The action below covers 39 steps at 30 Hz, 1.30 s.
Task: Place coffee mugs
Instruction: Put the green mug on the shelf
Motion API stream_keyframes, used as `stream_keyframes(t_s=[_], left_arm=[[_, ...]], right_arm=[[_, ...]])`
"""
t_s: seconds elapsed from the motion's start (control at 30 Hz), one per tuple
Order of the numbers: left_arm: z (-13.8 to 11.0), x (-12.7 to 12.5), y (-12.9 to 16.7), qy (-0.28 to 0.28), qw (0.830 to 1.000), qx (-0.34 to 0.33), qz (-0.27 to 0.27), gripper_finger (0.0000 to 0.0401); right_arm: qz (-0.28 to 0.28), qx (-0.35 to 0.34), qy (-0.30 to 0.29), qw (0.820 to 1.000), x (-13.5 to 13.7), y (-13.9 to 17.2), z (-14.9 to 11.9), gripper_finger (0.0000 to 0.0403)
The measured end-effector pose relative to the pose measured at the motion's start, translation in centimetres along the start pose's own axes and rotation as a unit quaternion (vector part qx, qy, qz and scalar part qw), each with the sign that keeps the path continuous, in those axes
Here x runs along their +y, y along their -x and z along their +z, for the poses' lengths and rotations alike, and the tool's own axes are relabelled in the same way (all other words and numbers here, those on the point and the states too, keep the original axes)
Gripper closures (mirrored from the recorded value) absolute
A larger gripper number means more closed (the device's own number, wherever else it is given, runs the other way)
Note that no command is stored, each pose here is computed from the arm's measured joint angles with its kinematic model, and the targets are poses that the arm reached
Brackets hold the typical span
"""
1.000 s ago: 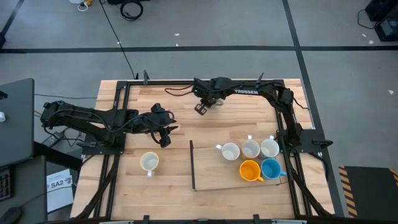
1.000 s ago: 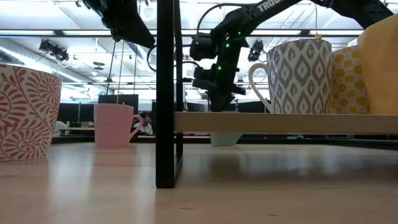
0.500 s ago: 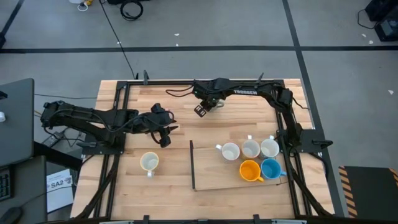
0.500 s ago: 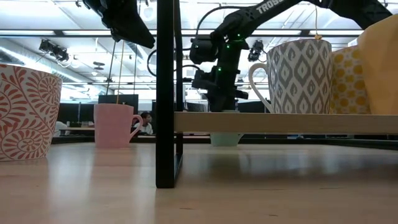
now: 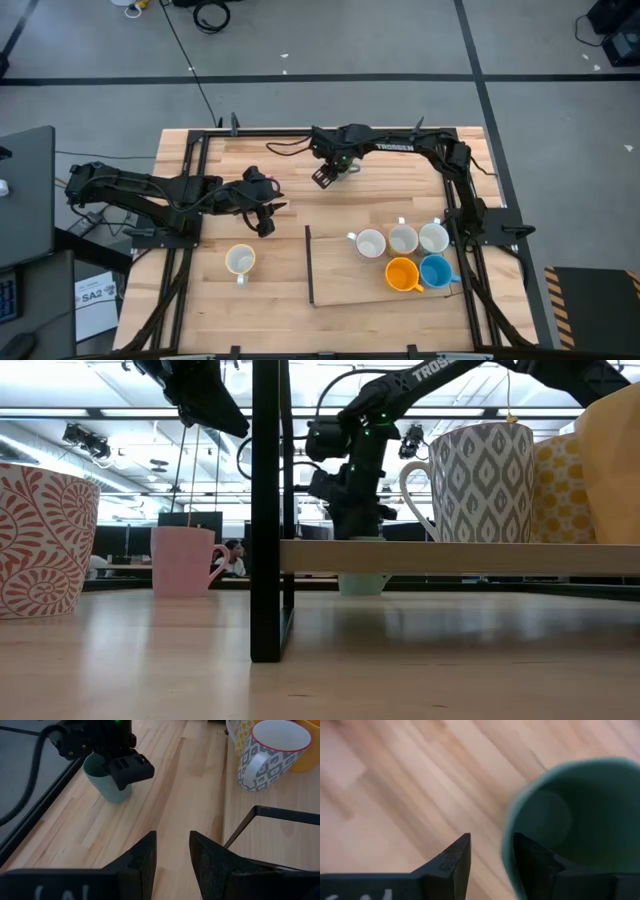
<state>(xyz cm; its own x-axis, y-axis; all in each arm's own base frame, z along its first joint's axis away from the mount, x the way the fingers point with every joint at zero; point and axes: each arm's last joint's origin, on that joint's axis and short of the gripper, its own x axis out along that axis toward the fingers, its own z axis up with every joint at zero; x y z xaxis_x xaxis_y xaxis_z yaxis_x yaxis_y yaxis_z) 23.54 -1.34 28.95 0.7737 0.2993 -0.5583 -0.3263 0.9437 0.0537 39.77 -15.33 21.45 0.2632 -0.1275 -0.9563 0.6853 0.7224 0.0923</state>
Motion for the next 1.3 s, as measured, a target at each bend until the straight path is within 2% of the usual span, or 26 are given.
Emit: stream_keyframes(t_s=[0.17,0.37,0.5,0.63,0.73,0.87,0.97,1.1,1.3], left_arm=[[0.0,0.0,0.0,0.000,1.000,0.000,0.000,0.0278],[0.0,0.0,0.0,0.000,1.000,0.000,0.000,0.0278],[0.0,0.0,0.0,0.000,1.000,0.000,0.000,0.0278],[0.0,0.0,0.0,0.000,1.000,0.000,0.000,0.0278],[0.0,0.0,0.0,0.000,1.000,0.000,0.000,0.0278],[0.0,0.0,0.0,0.001,1.000,0.000,0.000,0.0278],[0.0,0.0,0.0,0.002,1.000,0.000,0.000,0.0278],[0.0,0.0,0.0,0.001,1.000,0.000,-0.001,0.0278],[0.0,0.0,0.0,0.001,1.000,0.000,-0.001,0.0278]], right_arm=[[0.059,-0.005,-0.002,0.998,-0.1,1.4,1.2,0.0249],[0.074,-0.040,0.030,0.996,-0.1,4.9,3.0,0.0249],[0.076,-0.079,0.105,0.988,-0.5,7.4,4.2,0.0249],[0.063,-0.123,0.218,0.966,-1.6,9.1,5.4,0.0249],[0.046,-0.131,0.291,0.947,-2.7,9.2,5.8,0.0249],[0.033,-0.128,0.334,0.933,-4.1,9.0,6.1,0.0249],[0.040,-0.122,0.344,0.930,-4.9,8.5,6.2,0.0250],[0.059,-0.090,0.339,0.935,-5.7,7.2,5.6,0.0250],[0.048,-0.067,0.356,0.931,-6.2,5.0,5.0,0.0250]])
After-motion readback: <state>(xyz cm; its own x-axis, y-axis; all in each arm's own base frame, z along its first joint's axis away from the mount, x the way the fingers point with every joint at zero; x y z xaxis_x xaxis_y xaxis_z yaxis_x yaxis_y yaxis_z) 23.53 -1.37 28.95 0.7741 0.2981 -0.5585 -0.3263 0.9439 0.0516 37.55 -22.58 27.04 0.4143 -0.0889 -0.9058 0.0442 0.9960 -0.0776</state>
